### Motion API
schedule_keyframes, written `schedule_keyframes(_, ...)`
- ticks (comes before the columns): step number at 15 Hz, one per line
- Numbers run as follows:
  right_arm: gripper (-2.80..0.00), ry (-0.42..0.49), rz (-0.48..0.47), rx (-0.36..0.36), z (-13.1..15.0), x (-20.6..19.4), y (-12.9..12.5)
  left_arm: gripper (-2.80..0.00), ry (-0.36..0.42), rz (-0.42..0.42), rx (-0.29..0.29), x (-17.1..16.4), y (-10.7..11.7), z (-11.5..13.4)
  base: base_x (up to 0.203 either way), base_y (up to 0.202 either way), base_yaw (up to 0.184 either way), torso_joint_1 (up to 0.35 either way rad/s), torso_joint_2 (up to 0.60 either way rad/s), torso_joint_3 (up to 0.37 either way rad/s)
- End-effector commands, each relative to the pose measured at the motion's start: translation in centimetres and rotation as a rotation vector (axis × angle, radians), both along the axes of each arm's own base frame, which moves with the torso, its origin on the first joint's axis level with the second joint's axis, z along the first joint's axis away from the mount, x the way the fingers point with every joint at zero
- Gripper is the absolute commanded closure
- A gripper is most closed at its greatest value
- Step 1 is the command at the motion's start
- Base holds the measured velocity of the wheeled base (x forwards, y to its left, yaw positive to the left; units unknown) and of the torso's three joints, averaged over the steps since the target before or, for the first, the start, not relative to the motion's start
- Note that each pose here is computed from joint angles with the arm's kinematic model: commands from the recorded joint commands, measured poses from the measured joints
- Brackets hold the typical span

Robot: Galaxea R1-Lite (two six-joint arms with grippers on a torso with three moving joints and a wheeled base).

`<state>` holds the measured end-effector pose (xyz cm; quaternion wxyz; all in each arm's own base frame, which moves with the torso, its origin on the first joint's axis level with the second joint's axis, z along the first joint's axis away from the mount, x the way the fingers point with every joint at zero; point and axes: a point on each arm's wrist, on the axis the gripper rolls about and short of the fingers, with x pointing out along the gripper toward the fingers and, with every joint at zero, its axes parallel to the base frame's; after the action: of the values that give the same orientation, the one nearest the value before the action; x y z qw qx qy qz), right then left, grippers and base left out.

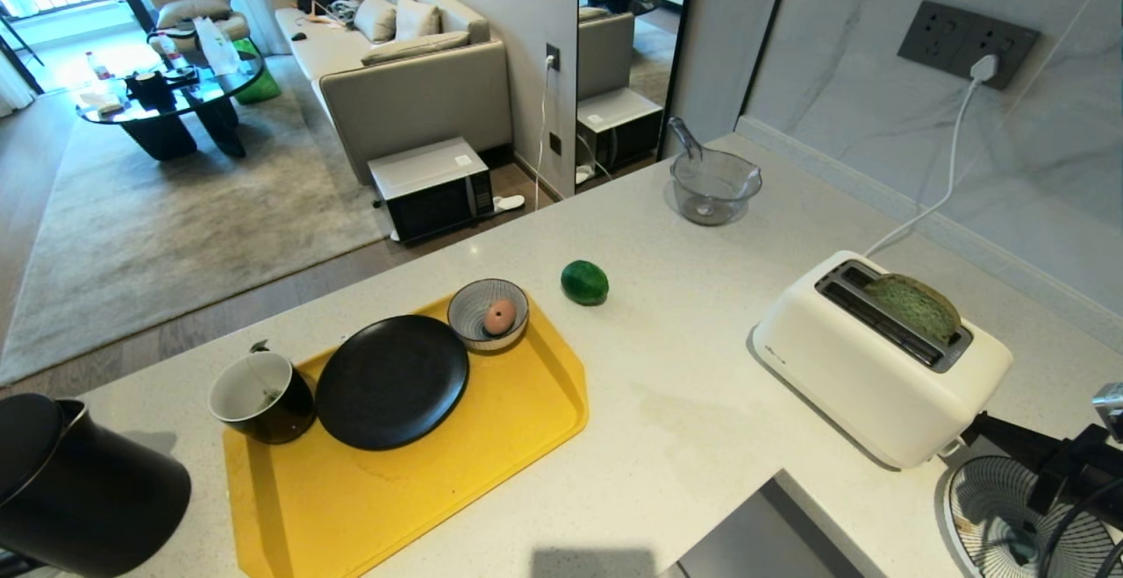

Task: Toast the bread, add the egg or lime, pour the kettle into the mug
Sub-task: Use a bread toaster

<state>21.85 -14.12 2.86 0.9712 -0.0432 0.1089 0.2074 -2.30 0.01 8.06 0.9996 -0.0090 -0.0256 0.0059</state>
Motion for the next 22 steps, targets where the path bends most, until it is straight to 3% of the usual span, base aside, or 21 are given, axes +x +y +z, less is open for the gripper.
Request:
schedule_keyframes(1, 0.0, -0.008, 0.006, -0.005, 0.06, 0.02, 0.0, 0.0, 0.013, 0.001, -0.001, 0.11, 0.0, -0.42, 0.0, 0.0, 0.0, 0.0, 0.0, 0.0)
schedule_keyframes(22, 0.0, -0.007, 0.006, -0.004, -0.05, 0.11, -0.07, 0.0, 0.013, 0.0, -0.001, 0.11, 0.0, -0.42, 0.0, 0.0, 0.0, 0.0, 0.0, 0.0)
